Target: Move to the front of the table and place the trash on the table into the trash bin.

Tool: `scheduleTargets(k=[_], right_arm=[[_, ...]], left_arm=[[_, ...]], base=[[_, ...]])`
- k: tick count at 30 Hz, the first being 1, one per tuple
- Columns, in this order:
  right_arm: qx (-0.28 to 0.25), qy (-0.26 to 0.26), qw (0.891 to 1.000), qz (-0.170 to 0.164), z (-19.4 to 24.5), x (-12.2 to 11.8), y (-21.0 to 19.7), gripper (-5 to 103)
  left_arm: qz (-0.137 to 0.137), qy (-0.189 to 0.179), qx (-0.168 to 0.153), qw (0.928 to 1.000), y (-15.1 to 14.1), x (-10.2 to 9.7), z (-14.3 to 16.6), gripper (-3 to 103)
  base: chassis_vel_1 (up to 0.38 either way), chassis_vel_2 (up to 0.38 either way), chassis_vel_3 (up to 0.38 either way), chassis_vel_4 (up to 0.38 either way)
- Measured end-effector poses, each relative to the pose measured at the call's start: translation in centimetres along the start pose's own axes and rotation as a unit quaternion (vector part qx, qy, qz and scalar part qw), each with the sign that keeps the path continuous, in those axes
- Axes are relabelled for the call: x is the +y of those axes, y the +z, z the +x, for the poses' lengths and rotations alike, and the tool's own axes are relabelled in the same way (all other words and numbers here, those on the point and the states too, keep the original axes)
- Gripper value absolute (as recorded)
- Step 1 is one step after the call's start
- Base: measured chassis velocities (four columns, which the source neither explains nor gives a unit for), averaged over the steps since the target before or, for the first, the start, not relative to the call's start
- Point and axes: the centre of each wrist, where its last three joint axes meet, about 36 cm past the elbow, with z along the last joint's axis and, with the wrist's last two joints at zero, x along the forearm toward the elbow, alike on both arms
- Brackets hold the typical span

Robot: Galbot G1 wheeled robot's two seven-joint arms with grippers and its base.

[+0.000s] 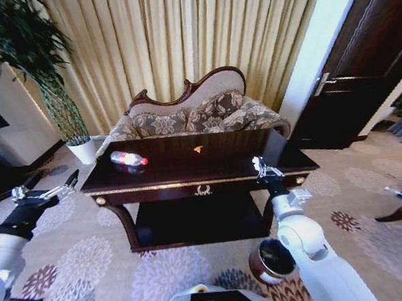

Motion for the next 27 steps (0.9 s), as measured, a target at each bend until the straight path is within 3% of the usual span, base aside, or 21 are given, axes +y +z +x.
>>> scheduleTargets(k=[7, 9, 10, 12, 14, 17, 21, 23, 27], right_arm=[[0.040, 0.013, 0.999, 0.022, -0.1, -0.6, 2.7, 0], [0.111, 0.031, 0.993, 0.030, 0.1, -0.9, 5.2, 0], [0.111, 0.031, 0.993, 0.030, 0.1, -0.9, 5.2, 0], [0.166, 0.055, 0.984, 0.042, 0.2, -1.4, 8.1, 0], [0.184, 0.063, 0.980, 0.046, 0.1, -1.8, 9.3, 0], [0.246, 0.116, 0.960, 0.060, -0.3, -3.8, 15.6, 0], [0.273, 0.150, 0.948, 0.069, -0.8, -5.4, 19.7, 0], [0.305, 0.187, 0.930, 0.083, -1.4, -7.6, 24.5, 0], [0.326, 0.188, 0.923, 0.084, -1.6, -9.3, 27.2, 0]], left_arm=[[0.001, 0.000, 0.000, 1.0000, 0.0, -0.1, 0.1, 100], [0.002, 0.000, -0.001, 1.0000, 0.0, -0.2, 0.1, 100], [0.002, 0.000, -0.001, 1.0000, 0.0, -0.2, 0.1, 100], [0.003, -0.001, -0.002, 1.0000, -0.1, -0.2, 0.2, 100], [0.003, -0.001, -0.002, 1.0000, -0.1, -0.2, 0.3, 100], [0.002, -0.004, -0.004, 1.0000, -0.2, 0.0, 0.6, 100], [0.000, -0.003, -0.005, 1.0000, -0.2, 0.0, 0.7, 100], [-0.002, -0.004, -0.007, 1.0000, -0.4, 0.2, 0.8, 100], [-0.002, -0.004, -0.008, 1.0000, -0.5, 0.3, 0.9, 100]], base=[[0.146, -0.145, -0.139, 0.125], [0.009, -0.005, -0.021, 0.027], [0.000, 0.000, 0.000, 0.000], [0.000, 0.000, 0.000, 0.000], [0.000, 0.000, 0.000, 0.000], [-0.035, 0.015, 0.026, -0.034], [0.000, 0.000, 0.000, 0.000], [0.000, 0.000, 0.000, 0.000], [0.000, 0.000, 0.000, 0.000]])
